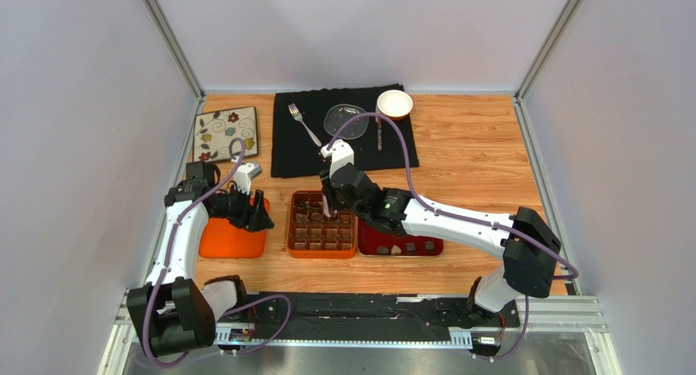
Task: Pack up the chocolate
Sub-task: Pick up the fake chocolate from the plate.
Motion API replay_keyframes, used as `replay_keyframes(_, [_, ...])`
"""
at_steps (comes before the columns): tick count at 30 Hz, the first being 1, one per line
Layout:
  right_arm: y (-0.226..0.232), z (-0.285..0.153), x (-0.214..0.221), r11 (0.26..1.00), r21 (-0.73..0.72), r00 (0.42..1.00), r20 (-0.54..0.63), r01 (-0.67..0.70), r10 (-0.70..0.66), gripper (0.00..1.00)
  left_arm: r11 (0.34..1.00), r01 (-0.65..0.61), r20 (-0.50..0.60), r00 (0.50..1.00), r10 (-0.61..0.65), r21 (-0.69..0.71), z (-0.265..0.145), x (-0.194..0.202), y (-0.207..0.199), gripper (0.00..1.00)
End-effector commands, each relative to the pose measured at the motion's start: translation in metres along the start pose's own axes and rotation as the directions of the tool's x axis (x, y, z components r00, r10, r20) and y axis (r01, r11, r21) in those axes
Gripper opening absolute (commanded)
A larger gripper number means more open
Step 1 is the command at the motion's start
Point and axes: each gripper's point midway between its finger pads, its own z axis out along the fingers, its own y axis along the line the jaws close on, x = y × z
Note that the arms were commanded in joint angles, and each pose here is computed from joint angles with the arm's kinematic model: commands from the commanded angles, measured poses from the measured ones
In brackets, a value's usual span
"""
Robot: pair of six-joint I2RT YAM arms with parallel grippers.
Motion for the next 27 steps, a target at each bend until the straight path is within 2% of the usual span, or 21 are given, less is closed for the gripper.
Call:
replay_keyframes(1, [0.001,-0.016,-0.038,0.999,-0.001,0.992,0.113,-0.046,0.046,0.31,0.998,-0.059,0.047,0.997,0.059,-0.006,-0.009,-0.015,-0.003,0.67])
replay_keyframes(10, [-0.049,-0.066,-0.035,0.990,0.123,0.988,0.146,-0.065,0.047,0.31,0.998,-0.058,0.049,0.997,0.058,-0.005,-0.010,-0.015,-0.003,0.67])
replay_keyframes(15, [-0.098,-0.097,-0.003,0.966,0.243,0.991,0.121,-0.088,0.060,0.32,0.999,-0.054,0.054,0.997,0.054,0.002,-0.010,-0.017,-0.004,0.66])
replay_keyframes(20, [-0.140,-0.132,0.015,0.929,0.330,0.982,0.147,-0.166,0.123,0.33,0.999,-0.053,0.055,0.997,0.053,0.004,-0.010,-0.017,-0.005,0.67])
replay_keyframes(27, [-0.173,-0.153,0.046,0.885,0.418,0.978,0.118,-0.205,0.171,0.33,0.999,-0.049,0.059,0.997,0.049,0.006,-0.011,-0.019,-0.006,0.66])
